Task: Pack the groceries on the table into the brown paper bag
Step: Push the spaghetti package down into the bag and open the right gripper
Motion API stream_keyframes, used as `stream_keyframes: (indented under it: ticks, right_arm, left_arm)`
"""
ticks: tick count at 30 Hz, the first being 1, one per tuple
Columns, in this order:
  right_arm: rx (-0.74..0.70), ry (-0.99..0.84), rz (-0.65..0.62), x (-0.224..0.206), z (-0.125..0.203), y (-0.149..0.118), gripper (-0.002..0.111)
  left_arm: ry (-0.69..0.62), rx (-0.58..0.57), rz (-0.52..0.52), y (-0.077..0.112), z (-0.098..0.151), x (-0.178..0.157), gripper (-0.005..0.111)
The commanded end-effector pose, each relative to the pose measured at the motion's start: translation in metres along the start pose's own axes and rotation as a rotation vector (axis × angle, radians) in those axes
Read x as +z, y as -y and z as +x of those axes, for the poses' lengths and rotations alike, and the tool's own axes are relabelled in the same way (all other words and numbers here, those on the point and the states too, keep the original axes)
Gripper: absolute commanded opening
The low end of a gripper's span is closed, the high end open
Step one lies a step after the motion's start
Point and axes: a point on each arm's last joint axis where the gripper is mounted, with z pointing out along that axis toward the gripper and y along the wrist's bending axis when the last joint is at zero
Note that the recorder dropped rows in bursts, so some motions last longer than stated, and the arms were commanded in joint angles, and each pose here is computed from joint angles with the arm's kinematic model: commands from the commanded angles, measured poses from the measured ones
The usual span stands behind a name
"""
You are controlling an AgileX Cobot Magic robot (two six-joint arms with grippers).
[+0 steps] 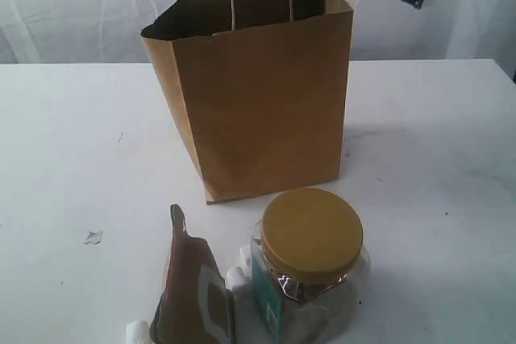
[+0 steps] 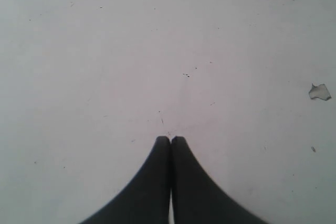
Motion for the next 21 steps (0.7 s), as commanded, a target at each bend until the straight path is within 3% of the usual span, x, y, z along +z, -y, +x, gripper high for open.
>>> stream_keyframes:
  ticks: [1, 4, 6, 10, 21]
  right_arm:
    - [-0.050, 0.031, -0.065, -0.008, -0.005, -0.008, 0.000]
    - [-0.144, 0.048, -0.208, -0.010, -0.006, -0.021, 0.000]
    - [-0.181, 0.080, -0.237, -0.010, -0.008, -0.024, 0.000]
    - [-0.184, 0.143, -0.187, -0.006, -0.012, -0.019, 0.000]
    - [-0.141, 0.088, -0.164, 0.031, 0.007, -0.007, 0.000]
  left_arm:
    - [0.001, -0.002, 0.001, 0.000, 0.001, 0.000, 0.000]
    - [0.001, -0.002, 0.001, 0.000, 0.001, 0.000, 0.000]
    - [0.001, -0.002, 0.001, 0.000, 0.001, 0.000, 0.000]
    - [0.001, -0.002, 0.001, 0.000, 0.001, 0.000, 0.000]
    - [0.001, -0.002, 0.001, 0.000, 0.001, 0.000, 0.000]
